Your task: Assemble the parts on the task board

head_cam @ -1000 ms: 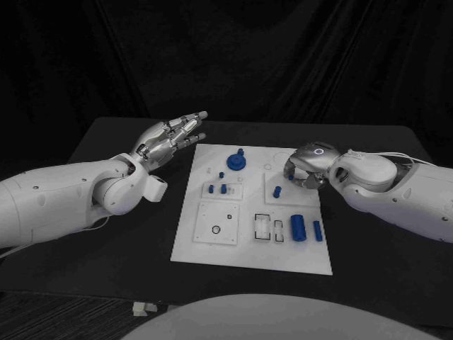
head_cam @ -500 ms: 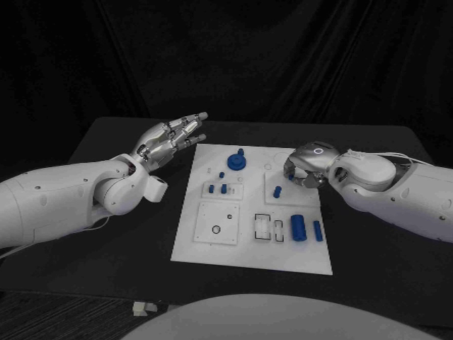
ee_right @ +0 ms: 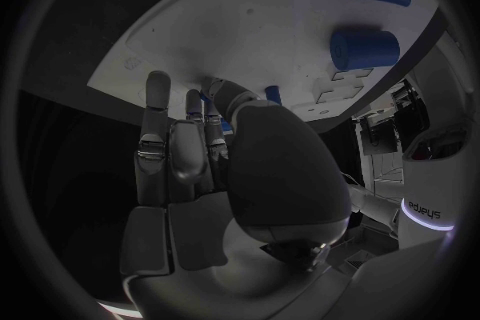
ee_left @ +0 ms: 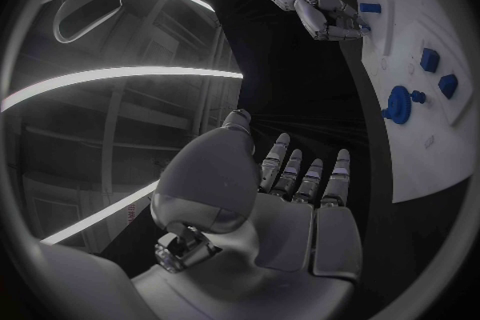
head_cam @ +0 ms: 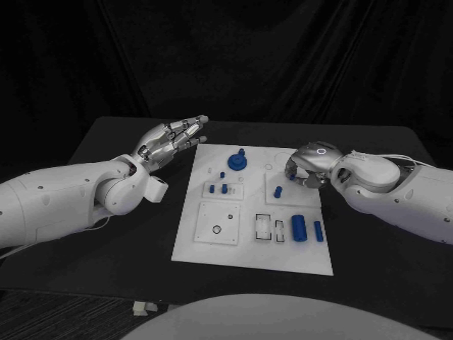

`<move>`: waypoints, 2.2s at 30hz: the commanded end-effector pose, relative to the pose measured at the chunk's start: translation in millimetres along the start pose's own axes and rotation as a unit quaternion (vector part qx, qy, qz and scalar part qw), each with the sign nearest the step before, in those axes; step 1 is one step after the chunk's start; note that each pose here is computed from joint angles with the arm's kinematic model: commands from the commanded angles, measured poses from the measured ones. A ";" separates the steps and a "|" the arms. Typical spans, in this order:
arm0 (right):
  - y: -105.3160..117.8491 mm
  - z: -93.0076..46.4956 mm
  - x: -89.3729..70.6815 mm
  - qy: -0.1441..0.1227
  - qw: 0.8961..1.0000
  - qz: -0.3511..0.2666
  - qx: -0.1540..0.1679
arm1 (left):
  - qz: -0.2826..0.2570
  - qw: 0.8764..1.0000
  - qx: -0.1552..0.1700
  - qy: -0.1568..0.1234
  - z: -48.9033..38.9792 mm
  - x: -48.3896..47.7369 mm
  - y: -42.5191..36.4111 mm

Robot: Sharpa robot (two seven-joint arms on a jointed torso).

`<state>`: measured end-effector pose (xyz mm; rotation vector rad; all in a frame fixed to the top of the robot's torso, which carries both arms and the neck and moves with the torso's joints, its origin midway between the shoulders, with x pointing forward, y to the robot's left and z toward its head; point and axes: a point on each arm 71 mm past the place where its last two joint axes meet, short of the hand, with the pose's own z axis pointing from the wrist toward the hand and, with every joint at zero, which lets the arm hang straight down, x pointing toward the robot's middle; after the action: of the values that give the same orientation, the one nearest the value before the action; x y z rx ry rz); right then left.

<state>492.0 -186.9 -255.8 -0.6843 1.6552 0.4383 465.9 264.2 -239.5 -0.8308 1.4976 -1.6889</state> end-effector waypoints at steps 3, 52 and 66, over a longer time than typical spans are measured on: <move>-1.3 -2.6 -5.6 -0.031 1.000 0.004 0.006 | -0.008 0.996 0.089 0.003 -0.6 0.9 -11.2; 133.5 19.6 -78.3 -0.017 0.991 -0.035 -0.129 | -0.005 0.996 0.090 -0.002 -1.5 2.5 -9.2; 158.6 29.3 -55.1 0.004 0.988 -0.023 -0.150 | -0.003 0.996 0.090 -0.004 -0.5 6.1 -9.4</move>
<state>415.6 -37.8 -219.5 -0.9376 1.5881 0.6875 463.5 259.4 -242.8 -0.8360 1.5015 -1.6916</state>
